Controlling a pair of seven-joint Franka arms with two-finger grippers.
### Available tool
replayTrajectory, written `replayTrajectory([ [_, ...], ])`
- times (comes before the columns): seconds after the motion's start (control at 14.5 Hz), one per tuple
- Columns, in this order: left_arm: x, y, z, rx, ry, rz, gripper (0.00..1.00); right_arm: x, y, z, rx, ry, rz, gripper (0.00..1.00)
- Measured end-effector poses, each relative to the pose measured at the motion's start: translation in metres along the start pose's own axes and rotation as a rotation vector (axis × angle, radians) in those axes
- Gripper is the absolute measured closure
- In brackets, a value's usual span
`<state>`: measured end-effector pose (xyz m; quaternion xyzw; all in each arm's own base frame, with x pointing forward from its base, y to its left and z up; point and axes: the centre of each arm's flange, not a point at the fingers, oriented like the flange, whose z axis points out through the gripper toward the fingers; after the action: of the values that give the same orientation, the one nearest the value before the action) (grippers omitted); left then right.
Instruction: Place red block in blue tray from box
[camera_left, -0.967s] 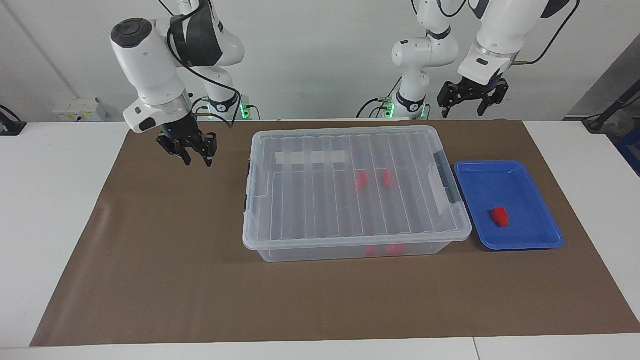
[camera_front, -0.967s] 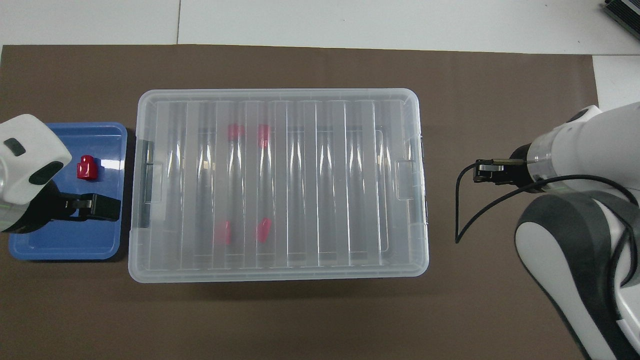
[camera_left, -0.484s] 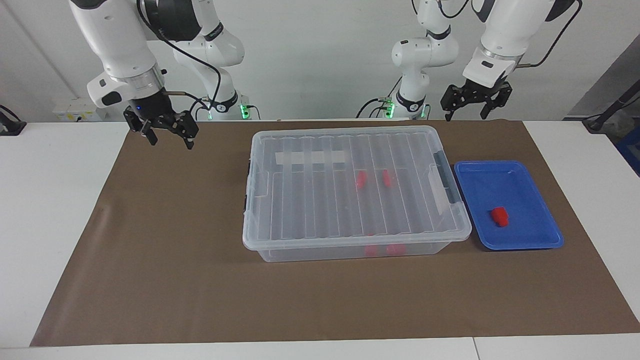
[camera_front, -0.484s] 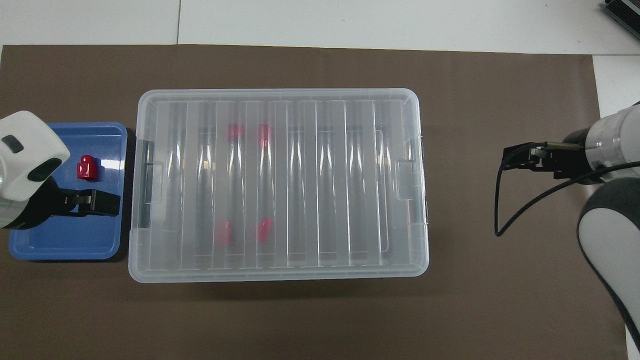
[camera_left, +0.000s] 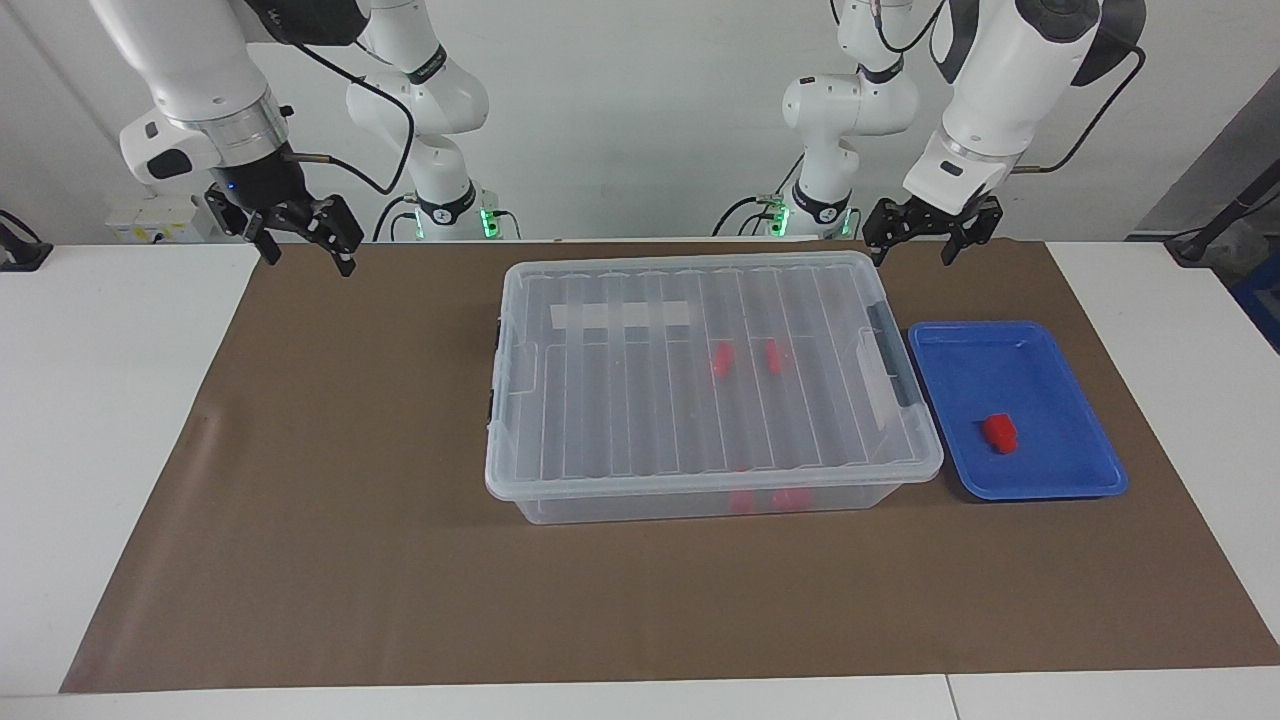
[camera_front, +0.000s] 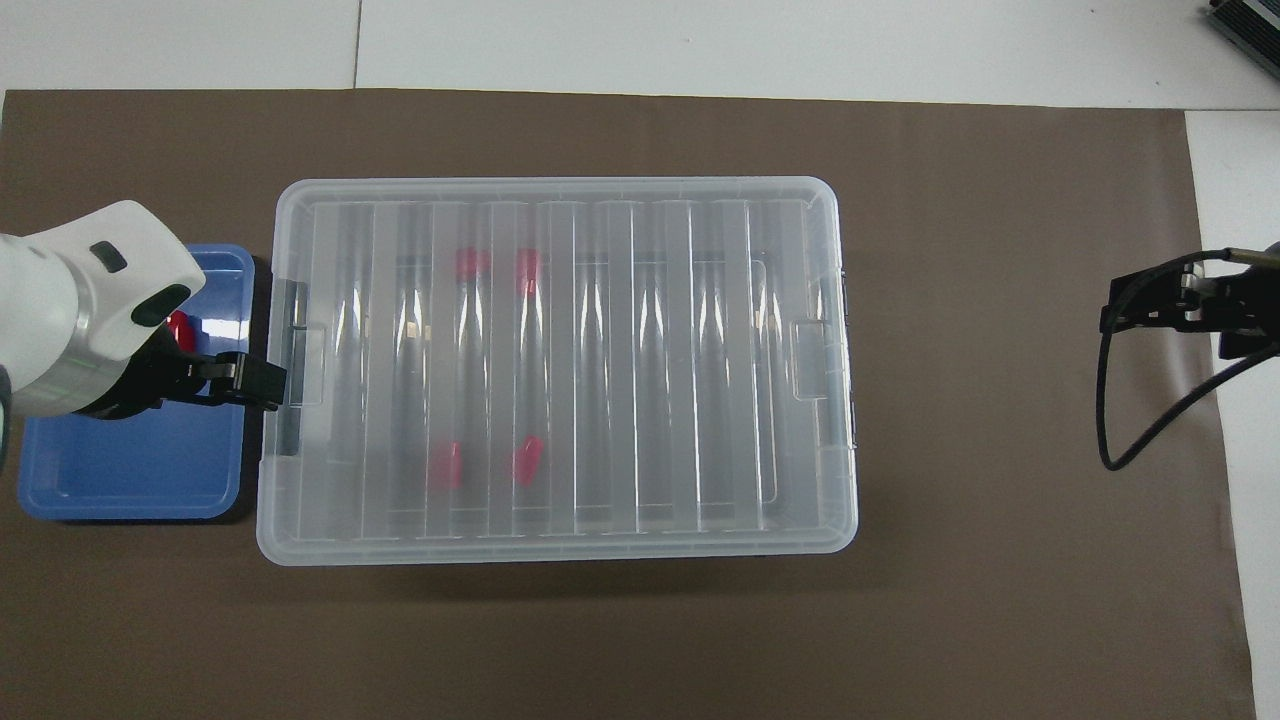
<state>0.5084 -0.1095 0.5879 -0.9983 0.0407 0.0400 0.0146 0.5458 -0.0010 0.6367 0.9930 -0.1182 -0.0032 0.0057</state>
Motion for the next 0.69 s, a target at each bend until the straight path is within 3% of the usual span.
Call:
replayTrajectory([
  [0.69,-0.006,-0.011,-0.023,-0.007,0.044,-0.019,0.0,0.001,0.006,0.009,-0.009,-0.037,0.011,0.0],
])
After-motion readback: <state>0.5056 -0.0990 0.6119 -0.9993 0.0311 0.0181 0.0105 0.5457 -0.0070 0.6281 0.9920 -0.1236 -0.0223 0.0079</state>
